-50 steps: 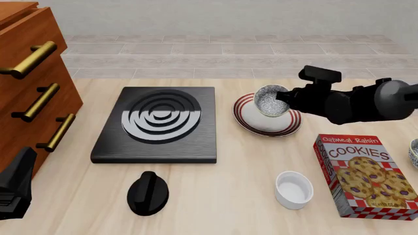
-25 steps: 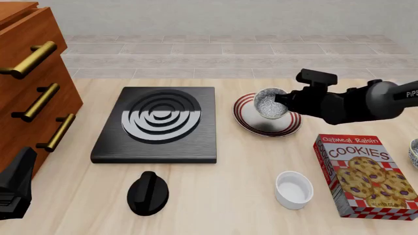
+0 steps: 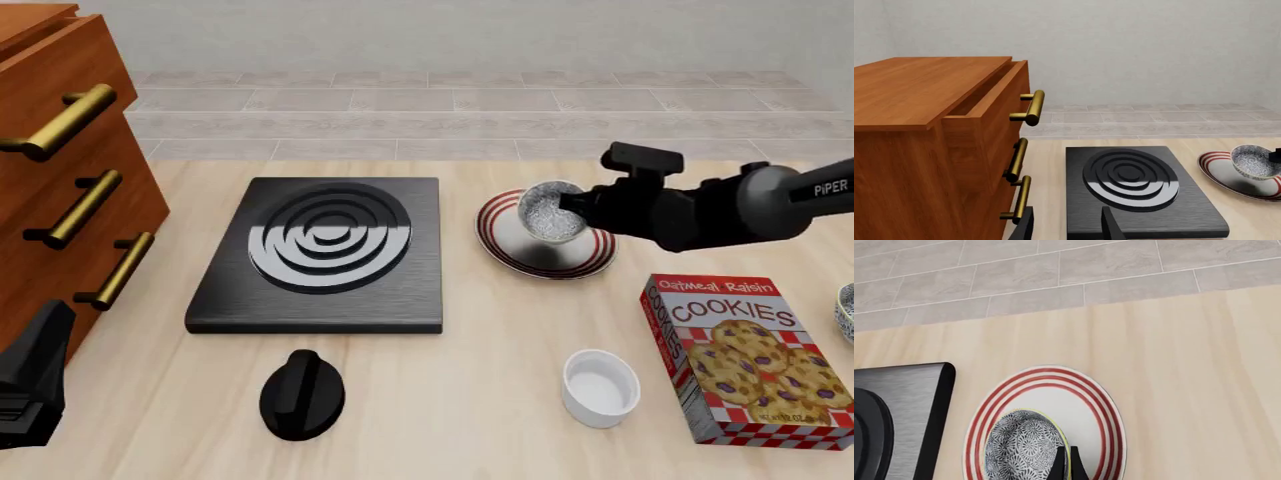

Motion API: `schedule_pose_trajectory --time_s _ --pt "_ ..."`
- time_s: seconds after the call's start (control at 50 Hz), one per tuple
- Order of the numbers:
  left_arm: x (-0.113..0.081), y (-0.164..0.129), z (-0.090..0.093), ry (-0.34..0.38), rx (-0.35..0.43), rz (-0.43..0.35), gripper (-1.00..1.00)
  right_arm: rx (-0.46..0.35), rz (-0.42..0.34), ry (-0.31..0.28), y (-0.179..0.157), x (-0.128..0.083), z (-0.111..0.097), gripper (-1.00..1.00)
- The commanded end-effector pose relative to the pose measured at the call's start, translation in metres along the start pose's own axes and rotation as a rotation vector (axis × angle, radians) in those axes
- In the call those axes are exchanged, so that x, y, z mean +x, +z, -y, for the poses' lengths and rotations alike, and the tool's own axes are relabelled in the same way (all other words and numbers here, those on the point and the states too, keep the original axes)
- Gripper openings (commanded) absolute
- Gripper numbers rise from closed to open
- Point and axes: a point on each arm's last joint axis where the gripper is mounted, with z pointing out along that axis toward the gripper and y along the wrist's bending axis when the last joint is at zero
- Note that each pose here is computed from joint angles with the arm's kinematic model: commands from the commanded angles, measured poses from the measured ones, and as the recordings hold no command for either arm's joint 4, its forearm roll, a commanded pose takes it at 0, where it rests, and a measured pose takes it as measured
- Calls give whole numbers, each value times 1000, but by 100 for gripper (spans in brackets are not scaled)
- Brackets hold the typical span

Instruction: Pick the akita bowl next to the ramekin and place it on the plate.

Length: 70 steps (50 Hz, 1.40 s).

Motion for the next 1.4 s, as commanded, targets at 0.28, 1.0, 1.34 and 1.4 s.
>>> schedule_pose_trajectory --time_s 0.28,1.0,1.34,1.4 --pt "0 0 0 0 0 0 100 11 -9 7 13 4 5 -100" --pt "0 0 0 0 0 0 100 4 -10 -6 14 3 0 100" --pt "0 0 0 0 0 0 100 3 0 -6 11 -4 0 100" --pt "0 0 0 0 0 0 100 0 4 -7 9 -6 -1 100"
